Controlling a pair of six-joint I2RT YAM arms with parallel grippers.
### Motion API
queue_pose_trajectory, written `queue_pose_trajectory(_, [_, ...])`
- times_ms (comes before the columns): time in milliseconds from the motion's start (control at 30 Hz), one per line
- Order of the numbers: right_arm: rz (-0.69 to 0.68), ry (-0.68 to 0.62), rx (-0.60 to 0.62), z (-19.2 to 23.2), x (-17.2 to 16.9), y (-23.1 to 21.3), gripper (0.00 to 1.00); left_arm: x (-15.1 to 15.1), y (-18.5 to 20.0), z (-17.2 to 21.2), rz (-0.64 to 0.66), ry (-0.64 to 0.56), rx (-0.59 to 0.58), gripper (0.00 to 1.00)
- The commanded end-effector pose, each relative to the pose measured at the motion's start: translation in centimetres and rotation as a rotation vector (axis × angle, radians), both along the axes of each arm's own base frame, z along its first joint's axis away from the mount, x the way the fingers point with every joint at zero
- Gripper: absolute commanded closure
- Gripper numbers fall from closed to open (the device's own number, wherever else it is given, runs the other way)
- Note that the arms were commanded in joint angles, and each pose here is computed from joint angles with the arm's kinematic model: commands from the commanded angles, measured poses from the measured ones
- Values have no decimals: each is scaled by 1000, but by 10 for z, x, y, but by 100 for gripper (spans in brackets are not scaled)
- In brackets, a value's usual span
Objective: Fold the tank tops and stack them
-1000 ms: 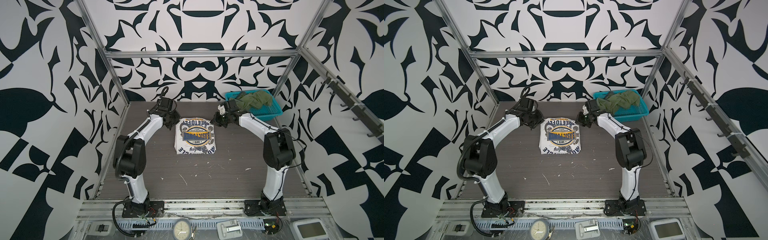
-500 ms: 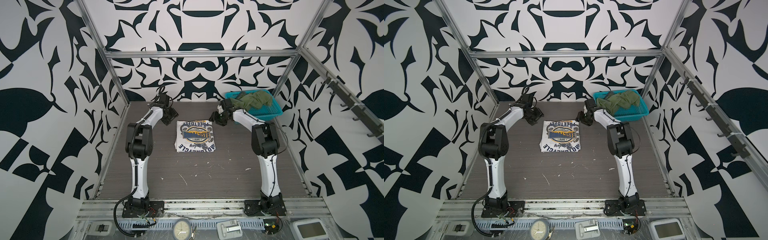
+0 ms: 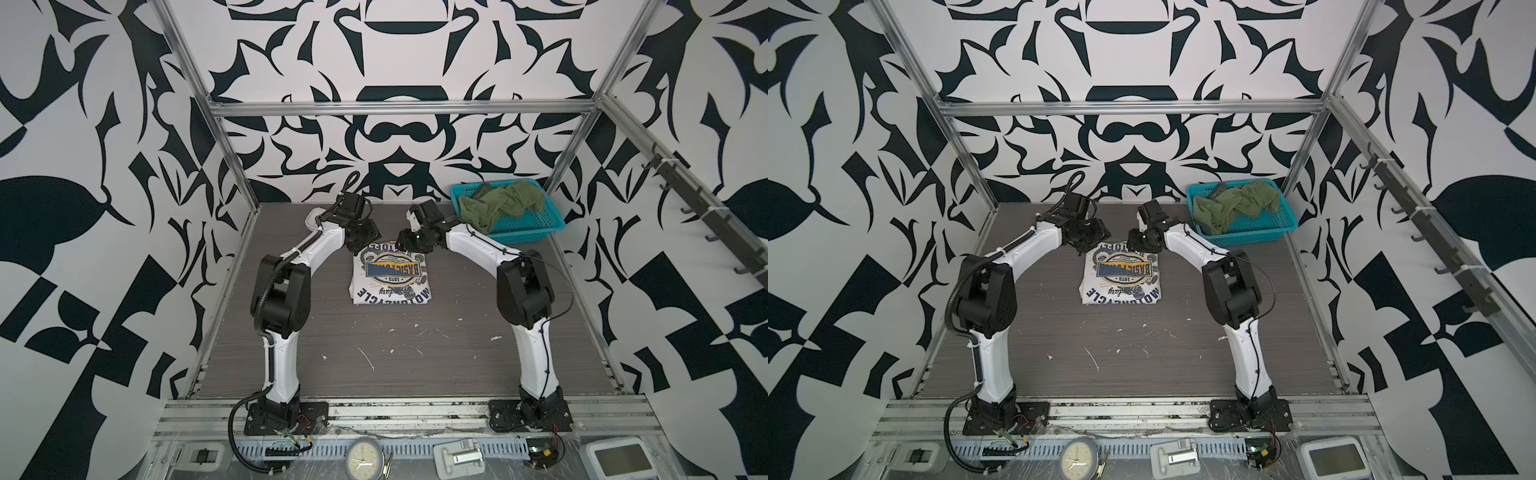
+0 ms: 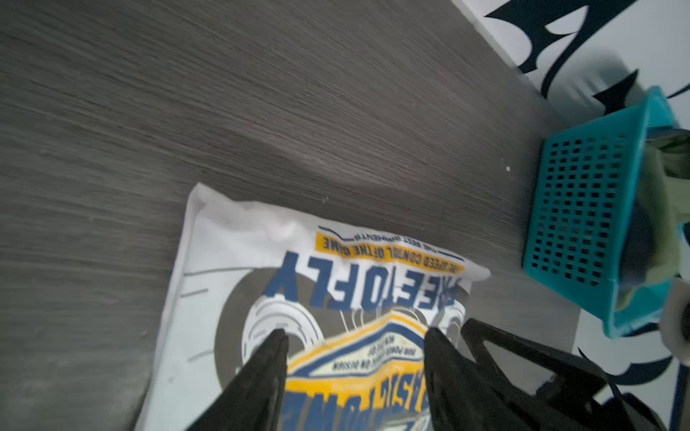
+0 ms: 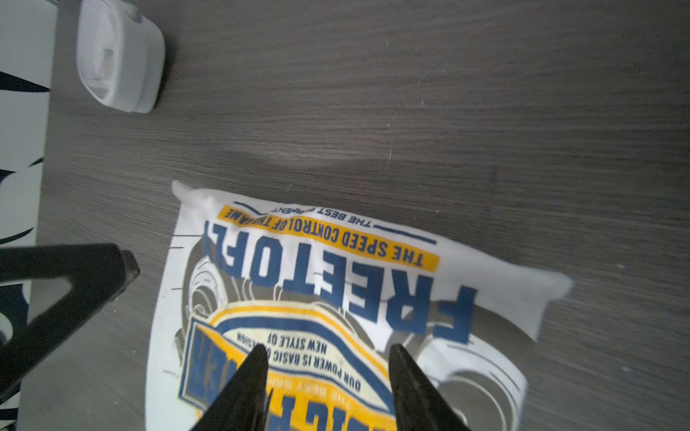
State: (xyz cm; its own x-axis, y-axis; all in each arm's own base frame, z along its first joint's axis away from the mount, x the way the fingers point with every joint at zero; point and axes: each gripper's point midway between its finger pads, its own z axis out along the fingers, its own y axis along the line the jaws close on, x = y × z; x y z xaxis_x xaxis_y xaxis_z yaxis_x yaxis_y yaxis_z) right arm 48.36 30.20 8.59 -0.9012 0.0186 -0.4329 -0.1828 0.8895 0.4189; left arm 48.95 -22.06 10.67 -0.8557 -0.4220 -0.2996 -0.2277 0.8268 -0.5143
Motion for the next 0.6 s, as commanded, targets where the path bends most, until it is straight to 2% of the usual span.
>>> queue_pose_trajectory(0, [-43,-44,-32,6,25,-15,47,21,4,-20,13,-5,14,39])
queue_pose_trajectory(167, [-75,-28,-89,-13,40,-33,47,36,18,-56,40,41,56,40])
queue_pose_trajectory(300, [-105,-9,-95,-22,47,-51,45,39,30,-68,52,58,85,40])
queue_pose_trajectory(433, [-99,-8,-74,-16,49,-55,42,42,35,-62,43,50,110,40])
queue_pose_trajectory(567, [-83,-32,-70,16,44,-61,36,41,42,-29,32,28,155,39])
